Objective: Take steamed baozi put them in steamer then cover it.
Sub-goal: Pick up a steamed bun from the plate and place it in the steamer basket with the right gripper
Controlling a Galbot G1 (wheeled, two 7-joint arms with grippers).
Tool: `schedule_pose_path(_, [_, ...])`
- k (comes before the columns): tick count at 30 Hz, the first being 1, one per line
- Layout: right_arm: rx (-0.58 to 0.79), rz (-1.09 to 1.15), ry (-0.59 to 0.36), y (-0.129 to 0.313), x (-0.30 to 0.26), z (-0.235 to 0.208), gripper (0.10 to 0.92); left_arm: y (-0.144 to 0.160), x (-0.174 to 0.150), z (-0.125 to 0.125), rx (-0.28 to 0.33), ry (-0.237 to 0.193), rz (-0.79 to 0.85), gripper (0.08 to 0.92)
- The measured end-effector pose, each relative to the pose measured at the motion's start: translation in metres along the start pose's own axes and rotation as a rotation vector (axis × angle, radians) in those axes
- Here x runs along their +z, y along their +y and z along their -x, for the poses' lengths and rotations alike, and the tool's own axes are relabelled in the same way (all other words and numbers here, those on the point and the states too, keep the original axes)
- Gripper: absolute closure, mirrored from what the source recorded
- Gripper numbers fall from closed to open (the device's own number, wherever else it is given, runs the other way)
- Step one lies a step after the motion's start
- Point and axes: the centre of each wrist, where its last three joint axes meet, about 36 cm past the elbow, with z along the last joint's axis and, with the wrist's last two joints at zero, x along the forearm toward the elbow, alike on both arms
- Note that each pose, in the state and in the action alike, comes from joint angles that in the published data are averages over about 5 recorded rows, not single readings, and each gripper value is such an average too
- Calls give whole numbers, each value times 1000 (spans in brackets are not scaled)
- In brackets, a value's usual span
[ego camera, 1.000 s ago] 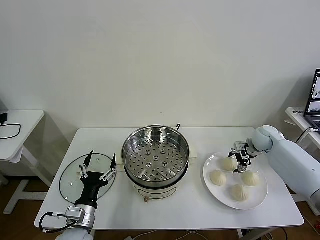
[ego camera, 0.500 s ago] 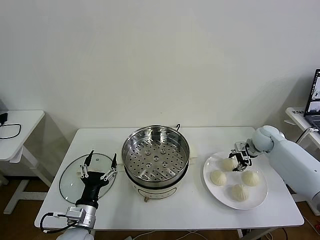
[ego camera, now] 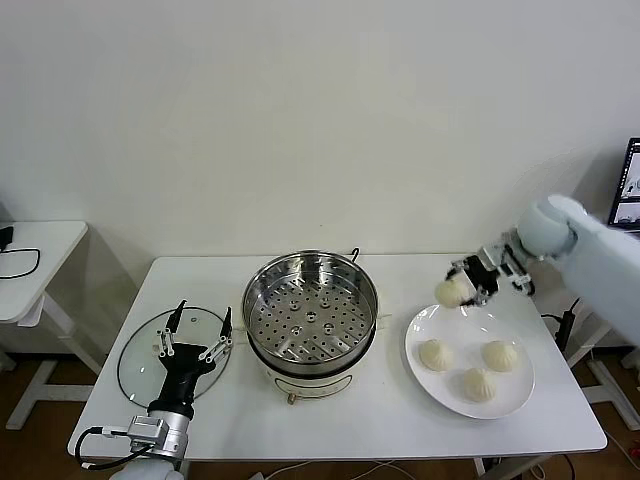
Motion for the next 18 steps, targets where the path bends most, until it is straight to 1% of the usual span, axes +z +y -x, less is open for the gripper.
schedule_pose_path(4, [-5,-194,4,-42,-39,-20,352,4,2,0,-4,6,4,177])
schedule_pose_path(8, [-20,-364,-1,-77,-77,-23,352,9,4,0,-8,12,9,177])
schedule_pose_path(12, [-32,-508,-11,-106,-108,-15,352,15,5,1,-14,16,12,177])
schedule_pose_path(18, [-48,-656,-28,-140,-137,10,352,23,9,2,-23,26,19,177])
